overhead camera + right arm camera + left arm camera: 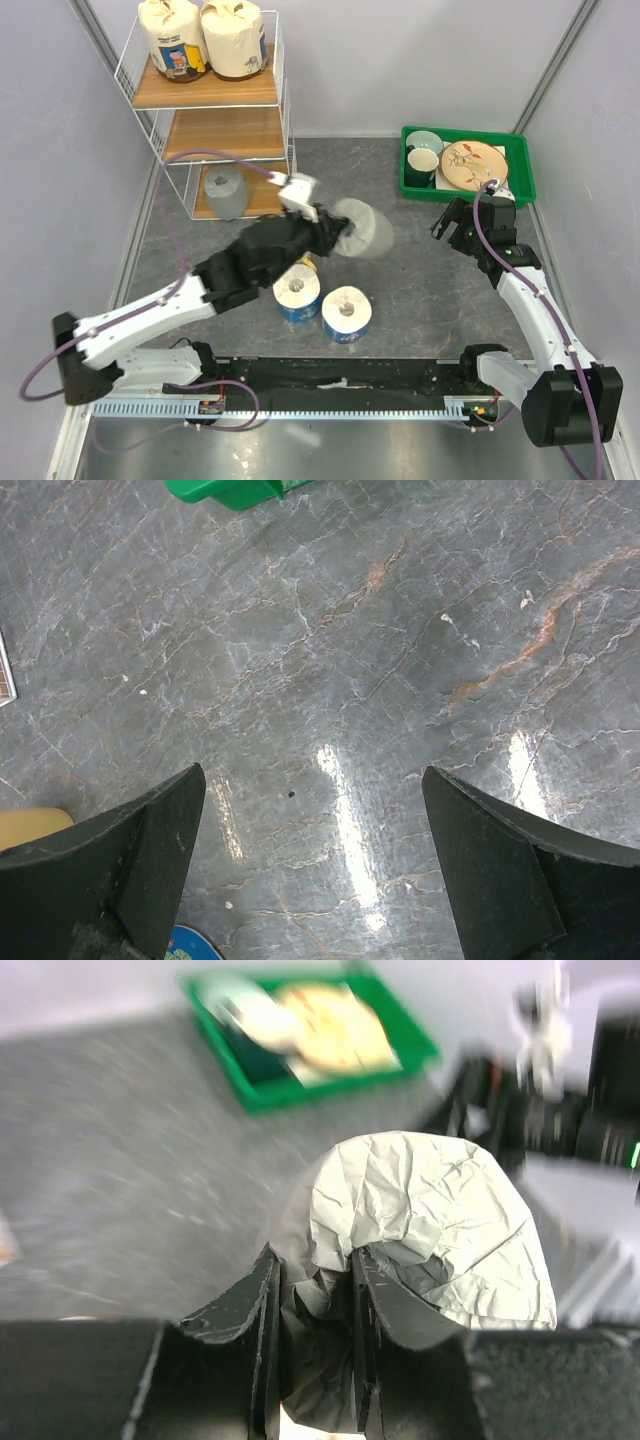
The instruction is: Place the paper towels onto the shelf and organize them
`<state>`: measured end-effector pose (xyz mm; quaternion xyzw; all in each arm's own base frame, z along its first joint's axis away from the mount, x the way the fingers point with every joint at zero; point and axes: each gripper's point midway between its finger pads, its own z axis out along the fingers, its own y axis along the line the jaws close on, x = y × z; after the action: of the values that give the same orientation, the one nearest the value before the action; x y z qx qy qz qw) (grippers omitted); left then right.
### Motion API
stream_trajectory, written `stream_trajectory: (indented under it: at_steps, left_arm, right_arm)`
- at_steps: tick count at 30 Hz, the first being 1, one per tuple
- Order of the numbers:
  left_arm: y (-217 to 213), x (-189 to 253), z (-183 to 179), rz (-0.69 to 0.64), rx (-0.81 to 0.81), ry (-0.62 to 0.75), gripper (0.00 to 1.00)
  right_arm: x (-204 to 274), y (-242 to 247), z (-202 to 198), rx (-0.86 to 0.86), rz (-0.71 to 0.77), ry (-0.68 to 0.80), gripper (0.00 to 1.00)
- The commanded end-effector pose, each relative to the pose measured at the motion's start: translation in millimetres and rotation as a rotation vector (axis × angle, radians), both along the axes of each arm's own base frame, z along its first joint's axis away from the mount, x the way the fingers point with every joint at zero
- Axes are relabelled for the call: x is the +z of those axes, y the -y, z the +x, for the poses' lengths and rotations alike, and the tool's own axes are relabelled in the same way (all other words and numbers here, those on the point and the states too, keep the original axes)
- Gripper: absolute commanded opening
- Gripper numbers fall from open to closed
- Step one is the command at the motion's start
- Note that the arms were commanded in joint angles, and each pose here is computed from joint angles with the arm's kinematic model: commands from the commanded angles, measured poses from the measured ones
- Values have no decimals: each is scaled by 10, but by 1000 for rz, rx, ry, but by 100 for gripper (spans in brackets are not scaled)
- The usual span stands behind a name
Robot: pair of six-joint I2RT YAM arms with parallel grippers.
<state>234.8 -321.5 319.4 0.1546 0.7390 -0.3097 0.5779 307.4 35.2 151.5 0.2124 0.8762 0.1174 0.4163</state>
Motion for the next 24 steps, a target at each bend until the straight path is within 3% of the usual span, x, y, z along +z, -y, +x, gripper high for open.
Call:
stream_trajectory:
  at_steps: [1,6,10,18,24]
  left_arm:
    - [-990,245,187,-72,376,36,21]
    - [-1933,70,107,-159,640,7,21]
    - [-2343,-69,42,-174,770,-33,21]
    - [-2485,-394,119,-130,871,-75,23]
    - [-2529,-627,578,-150,867,-134,23]
  right_arm:
    - [55,-3,56,6,4,24,98]
    - [19,1,58,3,6,19,98]
    - [-4,-5,69,3,7,16,98]
    - [2,-54,84,31,19,17,98]
    - [27,-54,84,33,20,25,98]
